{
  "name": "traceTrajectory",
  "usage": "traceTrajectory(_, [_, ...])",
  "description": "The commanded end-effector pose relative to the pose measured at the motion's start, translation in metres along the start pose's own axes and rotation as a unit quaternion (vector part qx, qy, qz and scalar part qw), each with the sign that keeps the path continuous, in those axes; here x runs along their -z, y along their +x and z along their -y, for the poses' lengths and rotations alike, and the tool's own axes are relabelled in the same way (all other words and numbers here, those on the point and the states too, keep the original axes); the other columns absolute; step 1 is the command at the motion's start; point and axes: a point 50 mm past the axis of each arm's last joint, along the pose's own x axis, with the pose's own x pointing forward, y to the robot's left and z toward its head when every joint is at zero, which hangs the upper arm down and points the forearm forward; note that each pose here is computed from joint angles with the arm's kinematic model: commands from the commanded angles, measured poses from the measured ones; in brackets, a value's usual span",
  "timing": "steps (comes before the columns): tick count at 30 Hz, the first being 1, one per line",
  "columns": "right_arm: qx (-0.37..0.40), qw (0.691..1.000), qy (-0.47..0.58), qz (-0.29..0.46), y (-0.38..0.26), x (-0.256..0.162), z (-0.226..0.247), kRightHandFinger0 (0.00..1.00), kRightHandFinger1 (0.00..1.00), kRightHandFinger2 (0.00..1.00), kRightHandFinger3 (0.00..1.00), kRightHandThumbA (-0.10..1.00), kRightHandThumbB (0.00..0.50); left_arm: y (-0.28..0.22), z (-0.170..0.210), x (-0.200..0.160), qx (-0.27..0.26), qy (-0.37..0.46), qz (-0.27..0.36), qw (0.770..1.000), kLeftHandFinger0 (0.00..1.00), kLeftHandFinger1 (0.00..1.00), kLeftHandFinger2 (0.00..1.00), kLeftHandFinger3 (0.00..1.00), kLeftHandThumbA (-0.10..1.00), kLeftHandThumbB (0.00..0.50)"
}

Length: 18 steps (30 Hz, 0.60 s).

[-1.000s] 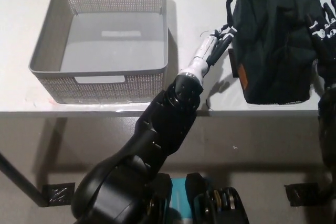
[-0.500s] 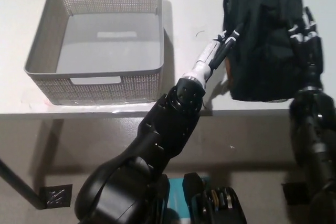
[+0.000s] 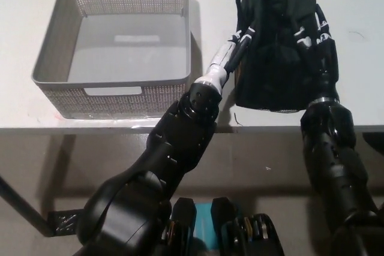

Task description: Use both hands to pick up a lunch bag on the right hand side and place it into a container on the left hand side

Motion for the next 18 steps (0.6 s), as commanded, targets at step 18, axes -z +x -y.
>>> traceTrajectory(18, [-0.033, 0.998, -0.038, 0.036, 0.01, -0.041, -0.063, 1.0, 1.0, 1.0, 1.0, 1.0, 0.101, 0.012, 0.034, -0.108, 0.129, 0.026, 0.085, 0.988, 1.0, 1.0, 1.0, 1.0, 1.0, 0.27])
